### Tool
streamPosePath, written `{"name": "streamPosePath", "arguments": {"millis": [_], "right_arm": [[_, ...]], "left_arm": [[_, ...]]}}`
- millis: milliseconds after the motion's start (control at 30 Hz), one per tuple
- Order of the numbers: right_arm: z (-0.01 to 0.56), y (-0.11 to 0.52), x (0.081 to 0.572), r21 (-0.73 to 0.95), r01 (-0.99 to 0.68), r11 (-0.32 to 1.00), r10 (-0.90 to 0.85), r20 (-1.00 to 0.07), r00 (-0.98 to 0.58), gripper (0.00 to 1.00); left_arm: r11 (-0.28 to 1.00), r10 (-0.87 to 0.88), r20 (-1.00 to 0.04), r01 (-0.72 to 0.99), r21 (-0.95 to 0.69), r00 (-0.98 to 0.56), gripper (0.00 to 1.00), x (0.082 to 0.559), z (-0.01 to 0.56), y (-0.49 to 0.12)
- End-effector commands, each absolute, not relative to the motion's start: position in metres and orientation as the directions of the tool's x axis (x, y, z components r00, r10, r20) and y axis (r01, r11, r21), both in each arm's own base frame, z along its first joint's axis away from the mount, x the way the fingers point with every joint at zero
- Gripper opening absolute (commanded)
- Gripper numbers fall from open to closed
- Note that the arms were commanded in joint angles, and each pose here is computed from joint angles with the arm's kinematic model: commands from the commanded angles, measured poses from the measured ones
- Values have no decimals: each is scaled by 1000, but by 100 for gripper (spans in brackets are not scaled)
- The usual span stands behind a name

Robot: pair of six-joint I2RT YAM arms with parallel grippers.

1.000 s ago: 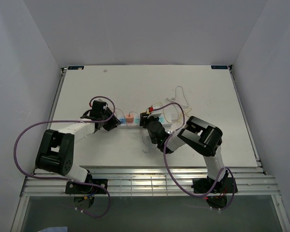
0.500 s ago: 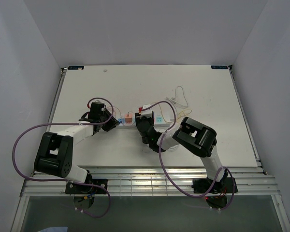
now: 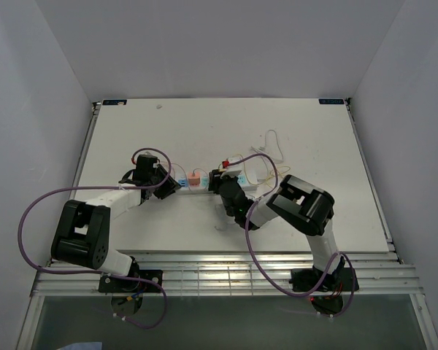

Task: Insert the plug

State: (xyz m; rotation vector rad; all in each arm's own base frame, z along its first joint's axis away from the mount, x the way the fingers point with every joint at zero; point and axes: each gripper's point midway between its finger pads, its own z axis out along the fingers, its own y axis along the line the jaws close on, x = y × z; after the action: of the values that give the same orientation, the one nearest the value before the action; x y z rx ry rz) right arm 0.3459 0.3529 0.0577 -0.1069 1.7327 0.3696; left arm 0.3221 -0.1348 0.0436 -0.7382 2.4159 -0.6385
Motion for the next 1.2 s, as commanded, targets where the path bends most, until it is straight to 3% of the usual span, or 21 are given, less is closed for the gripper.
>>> {"name": "streamPosePath", "arguments": {"millis": [0,300,767,1000,1167], "right_arm": [[-81,329,269,53,-410,911,-192,-823,-534,8],[-99,330,259,-226,-430,874,-430,-772,-468,8],[-152,298,233,-178,-396,901,-387,-740,-549,8],[-140,294,232,-161,-414,896,-373,-779,-504,8],[-134,300,237,-239,-449,861,-447,-778,-442,8]], "left_arm": [[708,-590,-286,-314,-633,-755,41,312,54,-159],[707,-590,-282,-316,-632,-756,41,313,53,-159],[689,-604,-268,-324,-648,-750,41,313,54,-161],[684,-610,-272,-321,-655,-744,41,313,57,-161],[683,-613,-276,-321,-656,-740,41,313,58,-161]]}}
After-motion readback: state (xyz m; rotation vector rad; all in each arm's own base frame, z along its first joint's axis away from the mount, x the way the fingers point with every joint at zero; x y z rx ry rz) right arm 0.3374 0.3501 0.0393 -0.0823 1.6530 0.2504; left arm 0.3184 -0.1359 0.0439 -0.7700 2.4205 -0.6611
